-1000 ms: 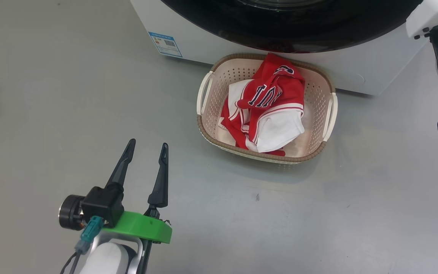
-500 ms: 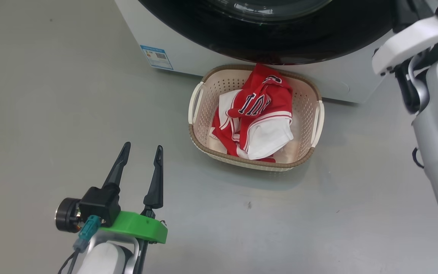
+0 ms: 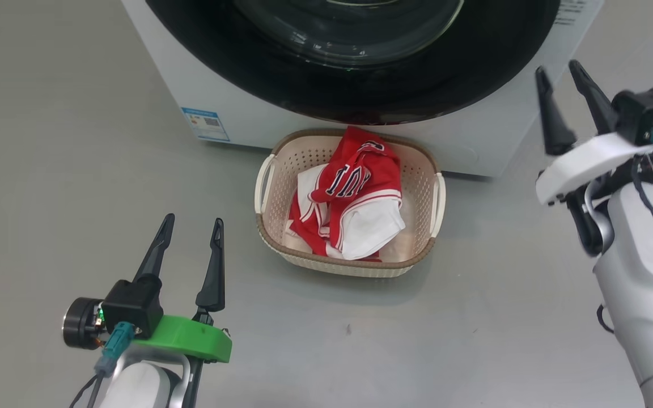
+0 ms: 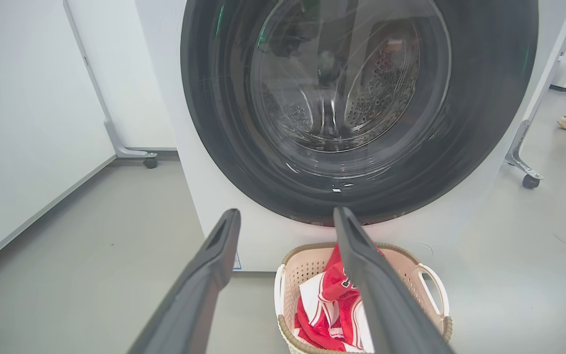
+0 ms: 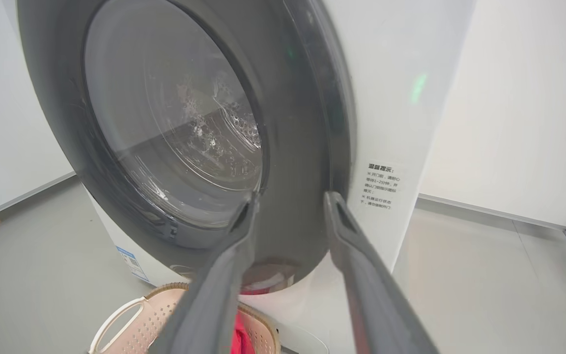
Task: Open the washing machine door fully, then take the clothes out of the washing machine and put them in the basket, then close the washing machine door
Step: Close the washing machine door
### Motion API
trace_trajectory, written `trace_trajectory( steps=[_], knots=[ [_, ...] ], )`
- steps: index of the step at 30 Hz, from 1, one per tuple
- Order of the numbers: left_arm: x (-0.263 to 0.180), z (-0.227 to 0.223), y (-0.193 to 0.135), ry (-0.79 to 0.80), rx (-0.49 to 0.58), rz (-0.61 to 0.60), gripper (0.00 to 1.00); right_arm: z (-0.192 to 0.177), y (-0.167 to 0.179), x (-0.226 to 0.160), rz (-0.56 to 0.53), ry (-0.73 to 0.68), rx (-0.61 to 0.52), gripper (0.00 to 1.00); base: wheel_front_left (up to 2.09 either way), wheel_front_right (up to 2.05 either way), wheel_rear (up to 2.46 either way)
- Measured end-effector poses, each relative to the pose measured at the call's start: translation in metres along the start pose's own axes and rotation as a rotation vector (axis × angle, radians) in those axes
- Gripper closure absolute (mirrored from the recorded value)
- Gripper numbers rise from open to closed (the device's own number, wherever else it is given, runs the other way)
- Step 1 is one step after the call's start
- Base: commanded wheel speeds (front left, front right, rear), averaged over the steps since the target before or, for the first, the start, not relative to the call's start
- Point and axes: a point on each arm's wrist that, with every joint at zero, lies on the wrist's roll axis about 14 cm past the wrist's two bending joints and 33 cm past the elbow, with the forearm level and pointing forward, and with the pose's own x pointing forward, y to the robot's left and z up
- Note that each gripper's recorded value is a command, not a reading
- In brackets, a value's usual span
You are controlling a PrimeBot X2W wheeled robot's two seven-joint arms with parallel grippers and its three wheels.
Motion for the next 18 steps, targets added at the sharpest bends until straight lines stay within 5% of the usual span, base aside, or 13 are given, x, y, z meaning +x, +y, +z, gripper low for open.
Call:
trace_trajectory(
  steps=[18],
  knots=[
    [-0.013,0.004,-0.025,-0.001,0.009,-0.095,0.0,-0.026,-0.018,-0.095,-0.166,0.066,0.037,0.0,0.0,0.0,0.0]
  ],
)
